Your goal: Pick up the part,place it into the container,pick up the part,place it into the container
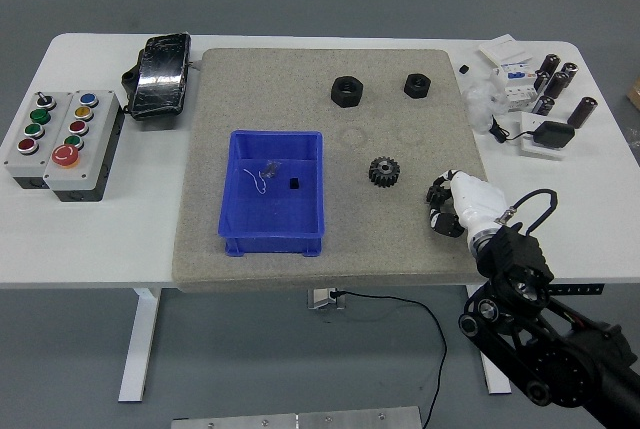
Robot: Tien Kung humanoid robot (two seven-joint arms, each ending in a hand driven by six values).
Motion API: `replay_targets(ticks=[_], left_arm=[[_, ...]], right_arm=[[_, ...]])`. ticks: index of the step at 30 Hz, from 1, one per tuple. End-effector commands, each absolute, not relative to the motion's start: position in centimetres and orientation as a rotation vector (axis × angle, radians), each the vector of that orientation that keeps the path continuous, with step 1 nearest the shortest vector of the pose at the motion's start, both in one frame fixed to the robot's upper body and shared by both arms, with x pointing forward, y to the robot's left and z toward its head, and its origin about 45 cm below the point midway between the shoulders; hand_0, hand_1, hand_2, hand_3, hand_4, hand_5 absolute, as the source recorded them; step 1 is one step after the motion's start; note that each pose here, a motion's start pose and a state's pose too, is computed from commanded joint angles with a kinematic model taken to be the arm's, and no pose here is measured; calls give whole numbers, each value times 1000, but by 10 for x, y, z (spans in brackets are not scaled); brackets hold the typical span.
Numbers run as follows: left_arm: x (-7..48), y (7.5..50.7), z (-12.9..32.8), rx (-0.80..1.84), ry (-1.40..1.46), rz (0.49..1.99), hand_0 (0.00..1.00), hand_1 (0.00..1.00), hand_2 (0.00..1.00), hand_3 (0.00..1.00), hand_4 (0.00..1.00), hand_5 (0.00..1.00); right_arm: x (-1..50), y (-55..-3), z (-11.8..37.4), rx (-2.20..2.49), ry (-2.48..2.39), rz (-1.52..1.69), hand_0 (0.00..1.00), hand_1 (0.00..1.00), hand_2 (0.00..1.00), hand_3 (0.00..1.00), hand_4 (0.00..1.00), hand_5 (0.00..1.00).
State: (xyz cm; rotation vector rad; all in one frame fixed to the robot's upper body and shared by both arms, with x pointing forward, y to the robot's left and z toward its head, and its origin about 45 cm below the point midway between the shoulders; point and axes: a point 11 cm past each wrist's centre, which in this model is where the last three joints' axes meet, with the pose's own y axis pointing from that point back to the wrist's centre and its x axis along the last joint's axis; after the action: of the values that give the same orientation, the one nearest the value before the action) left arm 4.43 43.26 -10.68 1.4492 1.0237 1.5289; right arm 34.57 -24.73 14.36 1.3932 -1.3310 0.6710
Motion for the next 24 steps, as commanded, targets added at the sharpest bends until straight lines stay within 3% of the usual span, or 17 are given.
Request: replay_targets(ticks=[7,22,23,24], left_arm=[[44,432,-107,1450,1027,1528,629,553,531,607,660,375],[46,436,-105,1461,1023,1529,629,553,531,607,660,377],[46,436,-105,1462,1022,1528,630,553,531,607,660,377],[46,436,-105,1462,1022,1527,630,553,531,607,660,377]], right_arm=[[355,-228,163,1428,-1351,758,393,594,486,635,490,4],[364,-119,223,1666,-1346,1070,422,591,494,633,490,2],[363,-111,223,1680,-1324,1086,473,606,578,634,487,2],[362,-105,222,1691,-1299,1098,473,606,578,634,487,2]])
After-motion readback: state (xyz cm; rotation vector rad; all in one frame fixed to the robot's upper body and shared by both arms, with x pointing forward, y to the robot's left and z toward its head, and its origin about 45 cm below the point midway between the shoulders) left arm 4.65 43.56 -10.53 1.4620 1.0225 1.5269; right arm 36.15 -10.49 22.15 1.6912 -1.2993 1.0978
